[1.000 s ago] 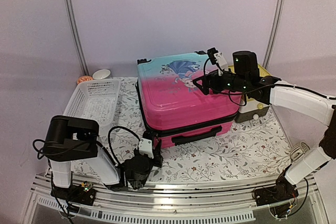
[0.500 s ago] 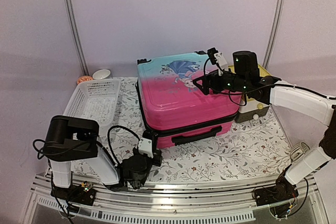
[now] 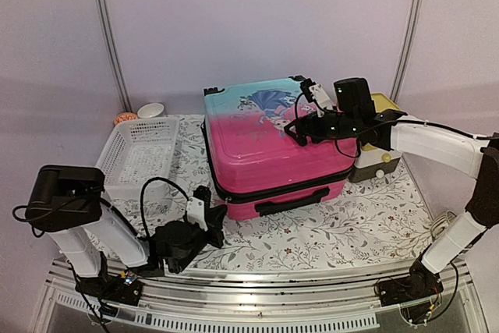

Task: Open, take out, and arrange the luggage
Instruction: Unzip the zipper of the luggage.

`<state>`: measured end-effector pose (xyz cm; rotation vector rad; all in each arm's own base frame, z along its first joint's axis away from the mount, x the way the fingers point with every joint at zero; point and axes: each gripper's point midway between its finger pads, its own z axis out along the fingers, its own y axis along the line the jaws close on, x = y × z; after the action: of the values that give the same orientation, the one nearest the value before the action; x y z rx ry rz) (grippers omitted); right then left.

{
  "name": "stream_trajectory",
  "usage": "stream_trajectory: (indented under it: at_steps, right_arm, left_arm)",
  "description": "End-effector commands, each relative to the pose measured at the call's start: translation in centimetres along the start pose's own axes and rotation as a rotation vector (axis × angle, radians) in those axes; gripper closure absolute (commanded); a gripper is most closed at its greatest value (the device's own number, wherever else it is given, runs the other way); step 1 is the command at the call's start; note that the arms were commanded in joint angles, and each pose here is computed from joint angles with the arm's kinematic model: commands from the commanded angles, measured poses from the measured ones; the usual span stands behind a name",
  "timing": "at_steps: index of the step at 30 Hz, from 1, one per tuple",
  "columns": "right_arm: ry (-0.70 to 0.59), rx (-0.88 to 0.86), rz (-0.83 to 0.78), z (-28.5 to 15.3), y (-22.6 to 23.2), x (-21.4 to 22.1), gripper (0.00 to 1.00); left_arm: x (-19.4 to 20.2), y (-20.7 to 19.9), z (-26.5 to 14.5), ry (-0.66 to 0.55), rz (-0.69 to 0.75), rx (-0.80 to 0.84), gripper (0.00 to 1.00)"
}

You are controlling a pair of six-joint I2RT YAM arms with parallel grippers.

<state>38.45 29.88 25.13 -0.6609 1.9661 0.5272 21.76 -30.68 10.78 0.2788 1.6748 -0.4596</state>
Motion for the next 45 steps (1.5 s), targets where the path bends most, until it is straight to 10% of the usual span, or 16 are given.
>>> stream_trajectory:
  at_steps: [1,11,45]
  right_arm:
    - [0.132,0.043,0.024,1.2,-1.1,3.5,0.04]
    - [0.161,0.077,0.021,1.6,-1.9,4.0,0.05]
    - [0.044,0.103,-0.02,-3.6,-0.9,-0.6,0.05]
  left_arm:
    - [-0.1,1.7,0.1,0.033,-0.133,-0.009,1.0]
    - [2.2,6.3,1.1,0.163,-0.302,-0.107,1.0]
    - [-3.9,14.6,12.7,0.339,-0.154,-0.059,1.0]
